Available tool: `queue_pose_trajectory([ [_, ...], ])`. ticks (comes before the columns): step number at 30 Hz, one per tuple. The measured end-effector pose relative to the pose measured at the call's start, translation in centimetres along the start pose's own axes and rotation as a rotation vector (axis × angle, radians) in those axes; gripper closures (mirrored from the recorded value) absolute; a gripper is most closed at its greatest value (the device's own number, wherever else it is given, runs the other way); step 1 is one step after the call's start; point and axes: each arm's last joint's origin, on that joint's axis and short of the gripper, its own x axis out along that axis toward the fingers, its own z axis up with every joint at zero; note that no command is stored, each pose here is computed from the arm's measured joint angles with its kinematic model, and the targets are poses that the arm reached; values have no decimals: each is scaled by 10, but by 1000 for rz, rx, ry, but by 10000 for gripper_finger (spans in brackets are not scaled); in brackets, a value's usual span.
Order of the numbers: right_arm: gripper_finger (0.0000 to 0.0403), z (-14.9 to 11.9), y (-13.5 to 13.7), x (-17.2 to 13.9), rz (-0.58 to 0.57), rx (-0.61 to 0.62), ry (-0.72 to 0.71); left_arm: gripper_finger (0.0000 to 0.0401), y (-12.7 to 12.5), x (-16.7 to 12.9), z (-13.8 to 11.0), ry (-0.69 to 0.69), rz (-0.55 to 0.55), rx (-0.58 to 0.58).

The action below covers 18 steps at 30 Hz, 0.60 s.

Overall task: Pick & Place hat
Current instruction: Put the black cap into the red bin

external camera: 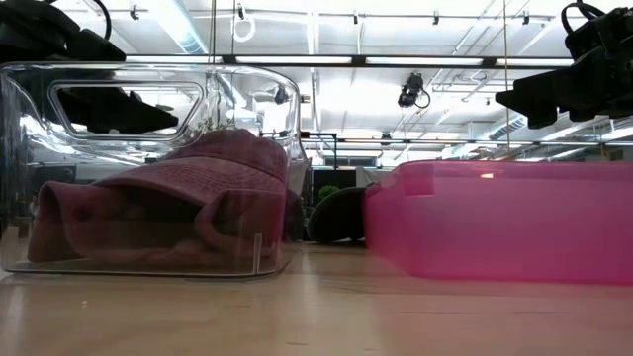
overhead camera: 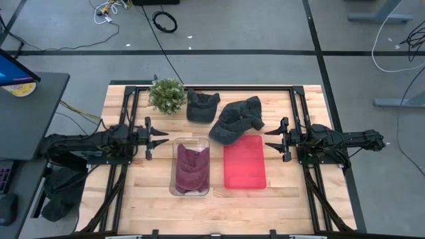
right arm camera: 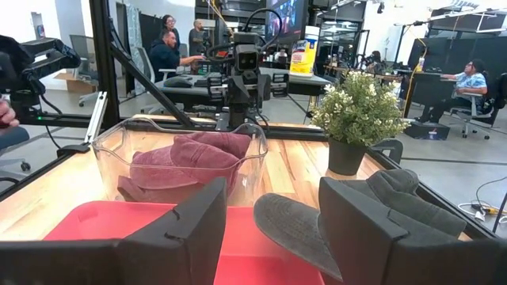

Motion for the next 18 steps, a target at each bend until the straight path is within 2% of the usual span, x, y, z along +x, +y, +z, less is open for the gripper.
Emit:
queue_pose_trajectory([
  [10,198,0,0,0,0,0,0,286,0,0,0,-6,8,-9],
  [14,198,0,0,0,0,0,0,286,0,0,0,-6,9,45],
  [18,198,0,0,0,0,0,0,286,0,0,0,-7,9,32],
])
